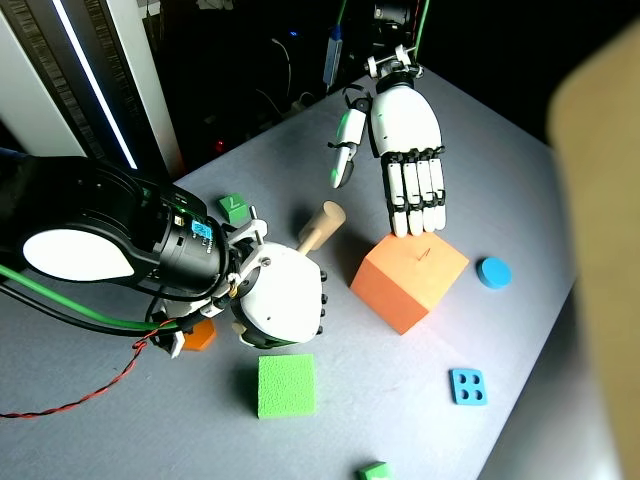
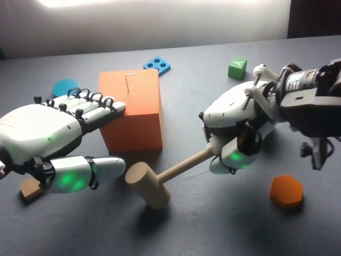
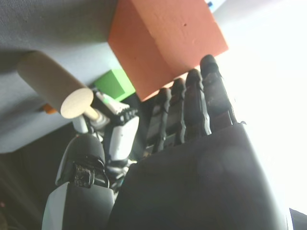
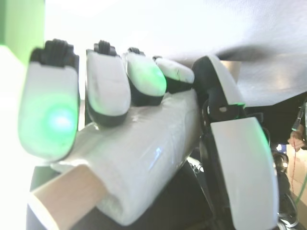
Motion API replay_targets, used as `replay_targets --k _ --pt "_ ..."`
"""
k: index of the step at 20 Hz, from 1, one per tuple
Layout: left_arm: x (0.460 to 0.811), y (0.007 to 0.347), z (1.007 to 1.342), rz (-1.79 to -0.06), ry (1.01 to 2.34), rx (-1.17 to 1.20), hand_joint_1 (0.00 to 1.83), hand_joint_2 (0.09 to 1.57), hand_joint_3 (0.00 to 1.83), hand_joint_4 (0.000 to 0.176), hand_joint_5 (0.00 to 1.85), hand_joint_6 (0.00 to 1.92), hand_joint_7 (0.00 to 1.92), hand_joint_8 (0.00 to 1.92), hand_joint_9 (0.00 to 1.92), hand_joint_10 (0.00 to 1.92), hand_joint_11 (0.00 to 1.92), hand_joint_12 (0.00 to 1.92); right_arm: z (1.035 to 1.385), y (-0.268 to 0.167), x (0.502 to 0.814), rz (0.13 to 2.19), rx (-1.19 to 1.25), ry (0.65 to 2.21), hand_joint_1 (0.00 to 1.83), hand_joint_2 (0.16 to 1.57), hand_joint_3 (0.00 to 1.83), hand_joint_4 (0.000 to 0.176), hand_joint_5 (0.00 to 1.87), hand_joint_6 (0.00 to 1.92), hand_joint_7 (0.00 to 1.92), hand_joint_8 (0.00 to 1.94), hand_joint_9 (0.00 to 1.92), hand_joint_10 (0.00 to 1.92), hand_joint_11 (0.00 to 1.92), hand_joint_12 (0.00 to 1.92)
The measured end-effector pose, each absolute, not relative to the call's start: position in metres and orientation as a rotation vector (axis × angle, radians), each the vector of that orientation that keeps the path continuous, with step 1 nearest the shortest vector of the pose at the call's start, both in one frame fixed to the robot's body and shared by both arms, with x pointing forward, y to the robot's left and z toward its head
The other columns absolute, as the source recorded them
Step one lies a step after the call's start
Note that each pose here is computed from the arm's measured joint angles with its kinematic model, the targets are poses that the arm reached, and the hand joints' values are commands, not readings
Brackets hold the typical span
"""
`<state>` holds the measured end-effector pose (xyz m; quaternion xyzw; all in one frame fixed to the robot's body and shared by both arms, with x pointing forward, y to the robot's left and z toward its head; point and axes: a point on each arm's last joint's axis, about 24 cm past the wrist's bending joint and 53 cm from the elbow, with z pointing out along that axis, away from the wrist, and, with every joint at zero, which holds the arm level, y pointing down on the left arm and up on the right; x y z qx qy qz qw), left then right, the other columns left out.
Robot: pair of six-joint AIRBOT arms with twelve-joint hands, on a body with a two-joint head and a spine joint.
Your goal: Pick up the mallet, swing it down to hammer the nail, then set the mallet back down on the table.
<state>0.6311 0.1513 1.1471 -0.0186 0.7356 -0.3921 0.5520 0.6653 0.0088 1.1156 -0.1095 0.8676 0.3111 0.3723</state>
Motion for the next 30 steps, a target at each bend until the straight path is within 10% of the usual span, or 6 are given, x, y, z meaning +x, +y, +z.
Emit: replay_targets --k 4,9,10,12,24,30 --pt "0.631 0.151 1.147 -0.927 1.740 -0.044 0.00 1.28 0.00 0.000 0.13 0.01 0.14 0.01 0.12 0.01 0.07 0.06 1.127 -0.003 0.663 0.788 -0.272 2.213 0.52 1.57 0.04 0.000 1.34 1.92 1.60 1.94 1.69 1.92 1.78 1.92" --pt "0.631 0.151 1.147 -0.927 1.739 -0.043 0.00 1.28 0.00 0.000 0.12 0.00 0.13 0.00 0.11 0.00 0.06 0.06 1.162 -0.033 0.662 0.793 -0.221 2.156 0.48 1.57 0.05 0.059 1.36 1.92 1.60 1.94 1.68 1.92 1.78 1.92" --pt "0.631 0.151 1.147 -0.928 1.740 -0.044 0.00 1.29 0.00 0.000 0.12 0.00 0.14 0.01 0.12 0.00 0.06 0.06 1.170 -0.044 0.665 0.787 -0.198 2.141 0.48 1.57 0.04 0.129 1.34 1.92 1.60 1.94 1.69 1.92 1.77 1.92" --pt "0.631 0.151 1.147 -0.927 1.740 -0.045 0.00 1.29 0.00 0.000 0.07 0.01 0.08 0.00 0.05 0.00 0.00 0.04 1.191 -0.064 0.675 0.788 -0.154 2.079 0.51 1.57 0.02 0.175 1.33 1.92 1.58 1.94 1.67 1.92 1.77 1.92" --pt "0.631 0.152 1.146 -0.925 1.743 -0.043 0.00 1.30 0.00 0.000 0.08 0.00 0.07 0.00 0.03 0.00 0.00 0.00 1.299 -0.072 0.697 0.890 -0.212 1.581 0.39 1.57 0.05 0.176 1.32 1.92 1.55 1.94 1.65 1.92 1.75 1.92" --pt "0.631 0.152 1.146 -0.925 1.745 -0.043 0.00 1.28 0.00 0.000 0.10 0.01 0.11 0.02 0.09 0.02 0.06 0.03 1.280 -0.073 0.701 0.914 -0.146 1.643 0.45 1.57 0.02 0.176 1.32 1.92 1.55 1.94 1.65 1.92 1.72 1.92"
